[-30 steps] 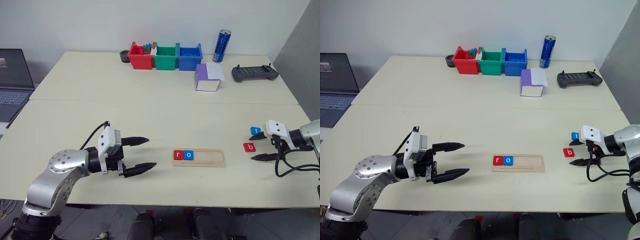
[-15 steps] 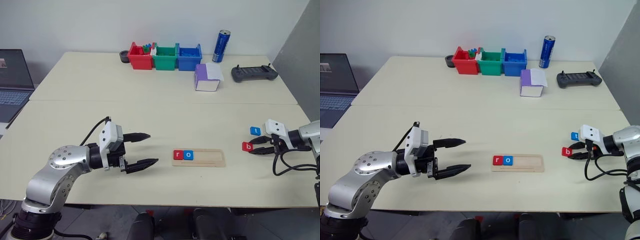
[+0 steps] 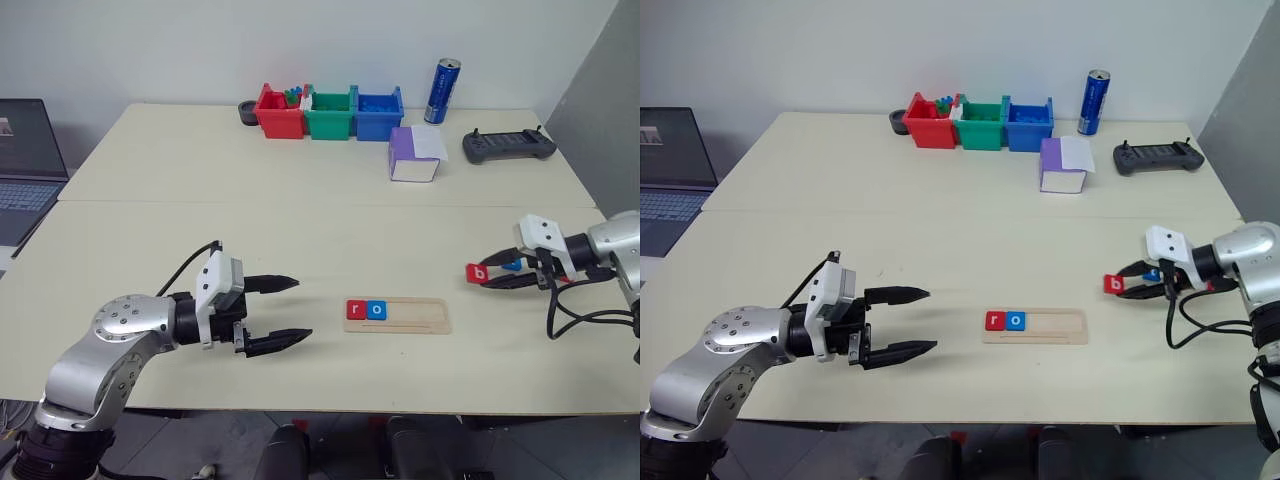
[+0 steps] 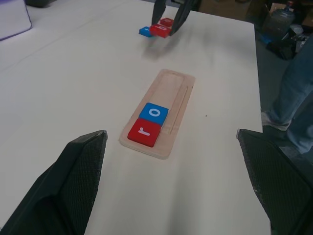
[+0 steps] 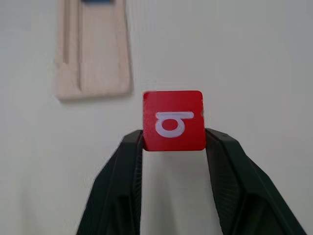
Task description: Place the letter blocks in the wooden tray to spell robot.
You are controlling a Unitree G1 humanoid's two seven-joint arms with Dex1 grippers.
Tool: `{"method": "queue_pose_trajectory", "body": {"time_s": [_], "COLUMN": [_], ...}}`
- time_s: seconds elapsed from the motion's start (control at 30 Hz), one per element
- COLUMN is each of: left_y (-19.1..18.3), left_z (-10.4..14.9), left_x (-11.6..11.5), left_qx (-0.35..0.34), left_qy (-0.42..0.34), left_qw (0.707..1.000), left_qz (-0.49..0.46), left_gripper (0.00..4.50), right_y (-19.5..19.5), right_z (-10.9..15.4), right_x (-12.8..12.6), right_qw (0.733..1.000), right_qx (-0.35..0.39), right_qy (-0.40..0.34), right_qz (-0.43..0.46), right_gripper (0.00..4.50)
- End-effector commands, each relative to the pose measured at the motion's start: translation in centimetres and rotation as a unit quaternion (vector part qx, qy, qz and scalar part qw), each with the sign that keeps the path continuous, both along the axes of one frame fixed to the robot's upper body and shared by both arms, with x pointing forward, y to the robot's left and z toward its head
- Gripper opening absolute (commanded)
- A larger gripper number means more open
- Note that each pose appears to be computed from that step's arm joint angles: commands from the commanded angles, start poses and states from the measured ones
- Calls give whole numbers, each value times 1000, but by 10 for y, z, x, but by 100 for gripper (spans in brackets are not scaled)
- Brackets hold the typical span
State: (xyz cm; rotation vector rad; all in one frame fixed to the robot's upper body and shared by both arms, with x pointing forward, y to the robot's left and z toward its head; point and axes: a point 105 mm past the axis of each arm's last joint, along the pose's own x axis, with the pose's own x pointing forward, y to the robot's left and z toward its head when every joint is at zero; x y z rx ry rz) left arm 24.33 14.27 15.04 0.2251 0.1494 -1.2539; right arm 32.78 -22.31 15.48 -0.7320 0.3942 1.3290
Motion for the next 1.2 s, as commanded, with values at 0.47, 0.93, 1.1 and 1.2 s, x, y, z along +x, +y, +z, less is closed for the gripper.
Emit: {"method": "queue_pose_trajectory", "body": {"time_s": [0.47,0.93,1.1,1.2], "left_y": [6,-4,-7,-8], "left_z": [-11,-11,-9,-8], "left_x": [-4,-3,-3,-3], "left_qx": [13,22,22,21], "left_qy": [-15,-20,-20,-20], "left_qw": [1000,999,999,999], "left_qz": [-6,-24,-26,-25], "left_gripper": [450,450,450,450], "right_y": [87,109,110,110], "right_z": [-27,-40,-40,-39], "right_x": [-32,-23,-25,-26], "right_qw": [996,999,998,998], "right_qx": [-40,-49,-50,-50], "right_qy": [46,19,24,27], "right_qz": [59,14,15,19], "right_gripper": [146,146,146,146]}}
